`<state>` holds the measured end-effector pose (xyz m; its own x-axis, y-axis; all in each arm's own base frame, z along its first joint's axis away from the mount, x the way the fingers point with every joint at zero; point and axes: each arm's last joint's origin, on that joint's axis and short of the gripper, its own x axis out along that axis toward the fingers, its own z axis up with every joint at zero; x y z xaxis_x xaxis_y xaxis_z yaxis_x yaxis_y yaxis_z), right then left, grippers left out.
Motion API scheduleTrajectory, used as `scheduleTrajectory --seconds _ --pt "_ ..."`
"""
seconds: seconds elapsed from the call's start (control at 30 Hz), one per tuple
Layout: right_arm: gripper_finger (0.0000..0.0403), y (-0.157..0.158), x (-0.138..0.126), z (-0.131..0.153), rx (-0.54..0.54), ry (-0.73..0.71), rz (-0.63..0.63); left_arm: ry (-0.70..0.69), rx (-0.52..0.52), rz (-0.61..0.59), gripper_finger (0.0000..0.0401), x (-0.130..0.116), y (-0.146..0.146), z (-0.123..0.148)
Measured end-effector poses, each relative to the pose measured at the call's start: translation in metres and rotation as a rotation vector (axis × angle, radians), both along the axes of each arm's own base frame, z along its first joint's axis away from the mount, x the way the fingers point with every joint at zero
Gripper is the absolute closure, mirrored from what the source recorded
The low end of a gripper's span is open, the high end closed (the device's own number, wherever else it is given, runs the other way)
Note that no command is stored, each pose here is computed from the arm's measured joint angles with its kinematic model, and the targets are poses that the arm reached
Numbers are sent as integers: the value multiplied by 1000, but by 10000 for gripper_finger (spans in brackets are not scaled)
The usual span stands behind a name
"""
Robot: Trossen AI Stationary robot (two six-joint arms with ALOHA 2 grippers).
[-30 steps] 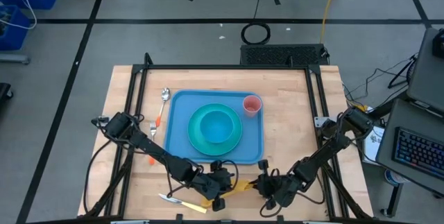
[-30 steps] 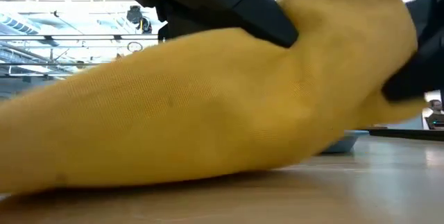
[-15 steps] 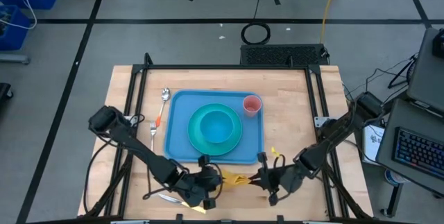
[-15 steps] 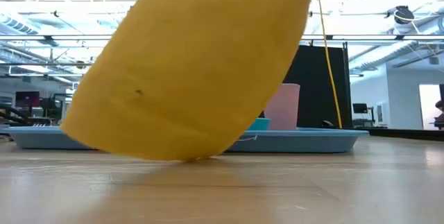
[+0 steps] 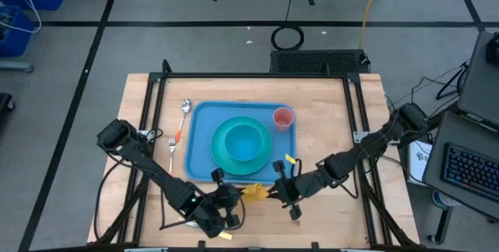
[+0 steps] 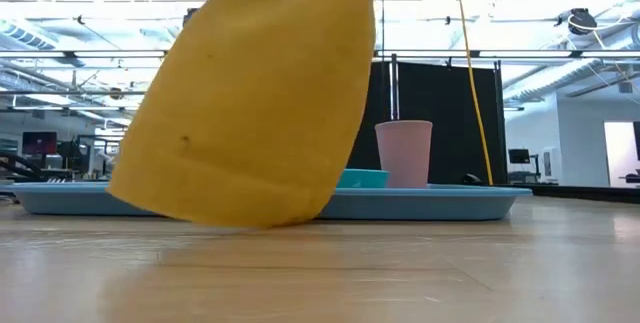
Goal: Set up tray
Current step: Put the yellow napkin on the blue serving tray to the left of the blue plate
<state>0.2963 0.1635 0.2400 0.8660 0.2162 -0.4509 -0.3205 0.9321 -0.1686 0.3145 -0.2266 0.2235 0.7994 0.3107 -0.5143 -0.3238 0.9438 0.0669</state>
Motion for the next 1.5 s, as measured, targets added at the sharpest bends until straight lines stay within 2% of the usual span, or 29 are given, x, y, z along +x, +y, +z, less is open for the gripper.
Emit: scheduleTrajectory --seconds 0.13,0.33,0.57,0.73,0.93,1.13,1.5 --pt "402 -10 9 8 20 -17 10 -40 39 13 395 -10 -5 9" --pt "403 -22 19 19 44 -40 36 -45 26 49 395 -26 -1 24" --pt "403 -32 44 21 47 -44 72 -24 35 120 395 -34 6 23" --pt "403 -36 67 19 -14 13 79 -12 37 163 395 -41 8 20" --pt "403 -49 89 25 -59 52 47 -17 58 273 395 -62 12 15" --pt "403 -73 97 31 -27 37 55 -27 61 328 395 -77 13 14" --pt "403 -97 106 40 36 -39 102 -20 96 380 395 -83 21 14"
